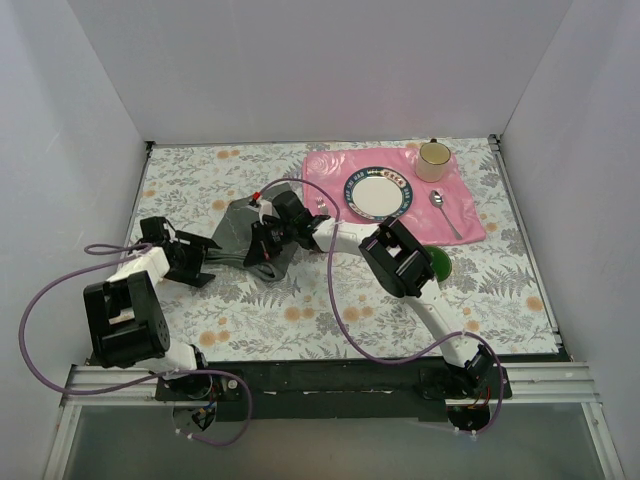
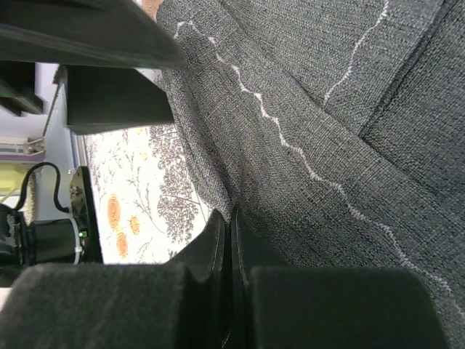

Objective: Fold the napkin, place the utensils inside, and roll it up
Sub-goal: Roll the napkin with the utensil

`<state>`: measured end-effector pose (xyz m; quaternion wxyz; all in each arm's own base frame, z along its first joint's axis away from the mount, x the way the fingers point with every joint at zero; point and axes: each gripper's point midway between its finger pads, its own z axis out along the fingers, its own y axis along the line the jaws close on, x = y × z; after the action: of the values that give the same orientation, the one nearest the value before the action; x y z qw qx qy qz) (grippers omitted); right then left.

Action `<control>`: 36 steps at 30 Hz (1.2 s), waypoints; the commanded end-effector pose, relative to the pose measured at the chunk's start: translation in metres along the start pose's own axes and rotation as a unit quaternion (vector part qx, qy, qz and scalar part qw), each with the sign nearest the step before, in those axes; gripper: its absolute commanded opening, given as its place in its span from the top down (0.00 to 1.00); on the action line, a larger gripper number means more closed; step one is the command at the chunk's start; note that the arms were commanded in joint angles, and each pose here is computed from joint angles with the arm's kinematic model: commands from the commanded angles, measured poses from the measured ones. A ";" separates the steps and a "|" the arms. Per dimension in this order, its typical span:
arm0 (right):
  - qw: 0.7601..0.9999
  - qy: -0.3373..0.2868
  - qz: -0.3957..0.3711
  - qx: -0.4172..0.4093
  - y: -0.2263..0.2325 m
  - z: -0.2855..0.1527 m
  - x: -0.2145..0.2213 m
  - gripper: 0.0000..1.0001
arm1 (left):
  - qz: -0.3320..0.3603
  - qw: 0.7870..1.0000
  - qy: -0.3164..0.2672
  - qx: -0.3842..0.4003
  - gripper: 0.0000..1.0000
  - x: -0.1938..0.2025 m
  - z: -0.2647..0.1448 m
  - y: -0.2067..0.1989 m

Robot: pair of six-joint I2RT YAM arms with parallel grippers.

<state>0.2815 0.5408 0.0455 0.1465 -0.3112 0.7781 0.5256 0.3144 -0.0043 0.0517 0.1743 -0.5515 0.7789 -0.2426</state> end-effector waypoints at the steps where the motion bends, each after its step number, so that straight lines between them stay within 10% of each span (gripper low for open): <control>1: 0.999 0.013 0.029 -0.018 -0.006 0.003 0.011 0.99 | -0.026 1.000 0.017 0.001 0.26 -0.002 0.008 -0.012; 8: 0.999 0.016 0.025 -0.021 -0.010 0.002 0.006 0.99 | -0.012 1.000 0.009 0.000 0.29 -0.010 0.019 -0.013; 23: 0.999 0.022 0.036 -0.021 -0.030 -0.001 0.004 0.99 | 0.030 0.998 0.008 0.052 0.72 -0.014 0.014 -0.037; 31: 0.998 0.022 0.064 -0.013 -0.053 -0.007 0.010 0.99 | 0.068 0.994 -0.013 0.079 0.36 -0.020 0.009 -0.049; 36: 0.996 0.019 0.084 -0.009 -0.062 -0.005 0.013 0.99 | 0.115 0.985 -0.045 0.119 0.31 -0.012 -0.020 -0.052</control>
<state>0.2992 0.5318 0.0404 0.0999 -0.2916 0.7649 0.5656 0.3515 -0.0021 0.0612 0.2259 -0.4942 0.7928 -0.2760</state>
